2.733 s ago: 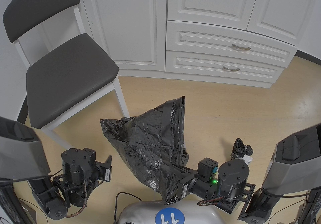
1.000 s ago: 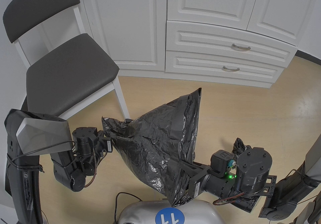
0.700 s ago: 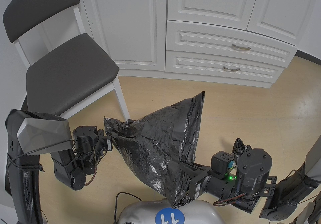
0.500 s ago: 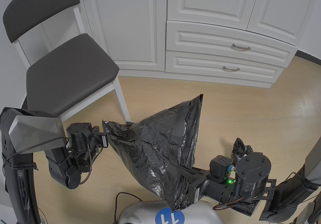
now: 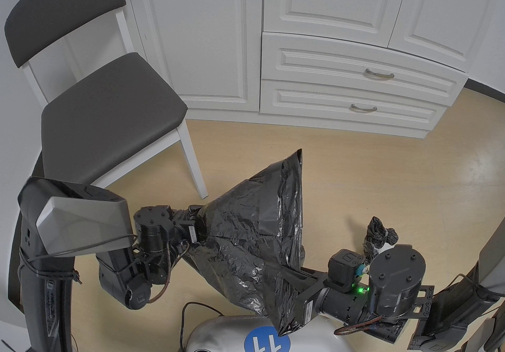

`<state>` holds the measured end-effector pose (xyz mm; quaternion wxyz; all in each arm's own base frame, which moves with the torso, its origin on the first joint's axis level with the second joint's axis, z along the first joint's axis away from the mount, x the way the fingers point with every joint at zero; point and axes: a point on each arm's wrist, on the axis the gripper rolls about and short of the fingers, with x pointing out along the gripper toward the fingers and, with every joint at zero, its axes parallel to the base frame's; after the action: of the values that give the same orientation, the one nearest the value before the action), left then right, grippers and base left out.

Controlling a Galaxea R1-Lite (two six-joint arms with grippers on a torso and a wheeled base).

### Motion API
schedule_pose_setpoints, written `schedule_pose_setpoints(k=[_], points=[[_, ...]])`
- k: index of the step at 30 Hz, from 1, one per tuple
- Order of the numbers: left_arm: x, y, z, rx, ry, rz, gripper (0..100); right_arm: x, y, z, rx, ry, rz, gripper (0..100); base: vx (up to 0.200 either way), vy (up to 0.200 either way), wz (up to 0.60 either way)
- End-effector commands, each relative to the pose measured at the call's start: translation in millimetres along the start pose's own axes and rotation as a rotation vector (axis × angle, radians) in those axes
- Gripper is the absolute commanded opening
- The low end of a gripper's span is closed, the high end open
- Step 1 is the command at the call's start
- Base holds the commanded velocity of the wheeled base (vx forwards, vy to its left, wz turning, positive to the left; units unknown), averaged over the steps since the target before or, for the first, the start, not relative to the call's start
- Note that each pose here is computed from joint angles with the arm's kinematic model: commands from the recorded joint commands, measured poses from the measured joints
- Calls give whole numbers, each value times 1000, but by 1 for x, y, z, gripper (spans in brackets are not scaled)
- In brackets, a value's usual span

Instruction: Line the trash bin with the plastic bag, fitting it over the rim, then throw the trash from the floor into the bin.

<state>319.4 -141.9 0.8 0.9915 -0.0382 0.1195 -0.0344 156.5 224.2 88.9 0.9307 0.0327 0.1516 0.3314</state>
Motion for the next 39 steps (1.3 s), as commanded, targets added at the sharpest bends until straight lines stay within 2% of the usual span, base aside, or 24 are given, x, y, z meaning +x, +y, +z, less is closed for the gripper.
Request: schedule_pose_setpoints(k=[1,4,9,21,33,39], points=[[-10,-27,-13,-5,32,-79,0,-1,-2,9,10,-38,-14,0,0,0,0],[-8,-44,-17,2,29,-121,0,0,-1,12,15,-59,-31,0,0,0,0],[12,-58,-23,-5,19,-134,0,-3,-1,18,19,-79,-34,0,0,0,0],[49,-87,-18,-115,45,-143,0,-3,-4,20,21,-88,-45,0,0,0,0],[56,-93,-32,-116,64,-150,0,8,-10,15,21,-70,-76,0,0,0,0],[57,-100,-45,-106,103,-160,0,9,-11,17,24,-73,-80,0,0,0,0]])
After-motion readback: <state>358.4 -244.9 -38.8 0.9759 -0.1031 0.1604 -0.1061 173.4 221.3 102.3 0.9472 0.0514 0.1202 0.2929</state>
